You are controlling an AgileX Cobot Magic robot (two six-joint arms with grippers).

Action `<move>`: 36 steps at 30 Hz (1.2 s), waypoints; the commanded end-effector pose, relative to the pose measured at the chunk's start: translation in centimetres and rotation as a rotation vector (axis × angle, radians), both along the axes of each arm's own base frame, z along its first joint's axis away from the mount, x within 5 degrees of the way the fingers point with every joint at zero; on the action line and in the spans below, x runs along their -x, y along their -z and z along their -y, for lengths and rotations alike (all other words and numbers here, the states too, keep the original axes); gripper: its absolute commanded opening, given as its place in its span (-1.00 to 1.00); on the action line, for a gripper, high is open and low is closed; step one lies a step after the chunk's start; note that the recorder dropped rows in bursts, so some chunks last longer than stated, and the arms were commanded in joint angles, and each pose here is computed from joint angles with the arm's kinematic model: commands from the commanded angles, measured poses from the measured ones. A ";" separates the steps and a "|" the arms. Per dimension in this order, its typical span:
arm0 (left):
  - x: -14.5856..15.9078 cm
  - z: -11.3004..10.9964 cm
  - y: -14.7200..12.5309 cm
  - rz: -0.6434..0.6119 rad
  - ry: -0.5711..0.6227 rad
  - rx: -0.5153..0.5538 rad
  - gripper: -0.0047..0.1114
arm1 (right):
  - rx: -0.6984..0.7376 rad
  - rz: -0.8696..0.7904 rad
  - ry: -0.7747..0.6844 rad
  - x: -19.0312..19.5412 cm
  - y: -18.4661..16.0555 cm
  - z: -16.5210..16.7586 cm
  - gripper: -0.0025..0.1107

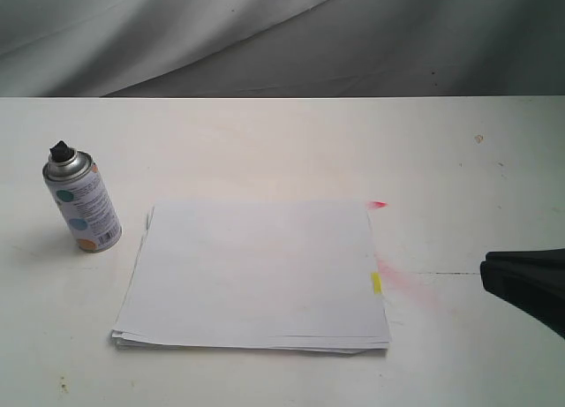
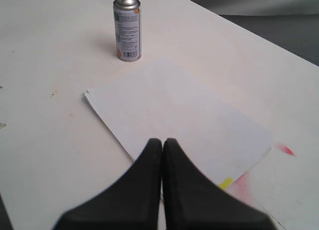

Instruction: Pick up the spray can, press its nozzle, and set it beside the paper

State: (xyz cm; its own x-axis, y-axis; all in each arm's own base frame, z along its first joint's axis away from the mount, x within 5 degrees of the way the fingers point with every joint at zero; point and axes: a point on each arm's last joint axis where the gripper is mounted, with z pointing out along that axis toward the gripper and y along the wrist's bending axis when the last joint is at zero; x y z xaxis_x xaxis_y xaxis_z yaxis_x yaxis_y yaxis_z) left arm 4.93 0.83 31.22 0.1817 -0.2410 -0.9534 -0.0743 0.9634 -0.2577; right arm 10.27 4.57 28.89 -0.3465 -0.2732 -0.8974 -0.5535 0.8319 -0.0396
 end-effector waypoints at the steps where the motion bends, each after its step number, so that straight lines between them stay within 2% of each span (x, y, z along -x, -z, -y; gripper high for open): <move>1: 1.3 -0.1 1.5 0.007 -0.004 0.049 -0.67 | -0.011 0.005 0.010 0.0 0.0 0.0 -0.96; 3: 1.9 0.0 1.7 0.020 0.004 0.093 -0.88 | -0.011 0.005 0.010 0.0 0.0 0.0 -0.96; 4: 2.1 0.0 1.7 0.024 0.007 0.103 -0.92 | -0.011 0.005 0.010 0.0 0.0 0.0 -0.96; 13: 2.0 -0.1 2.2 -0.028 -0.009 0.116 -0.92 | -0.011 0.005 0.010 0.0 0.0 0.0 -0.96; 27: 2.0 -0.1 2.1 -0.022 -0.008 0.113 -0.92 | -0.011 0.005 0.010 0.0 0.0 0.0 -0.96; 32: 1.9 -0.4 2.4 -0.044 -0.050 0.017 -0.92 | -0.011 0.005 0.010 0.0 0.0 0.0 -0.96; 36: 1.3 -0.6 4.1 -0.097 -0.077 -0.062 -0.92 | -0.011 0.005 0.010 0.0 0.0 0.0 -0.96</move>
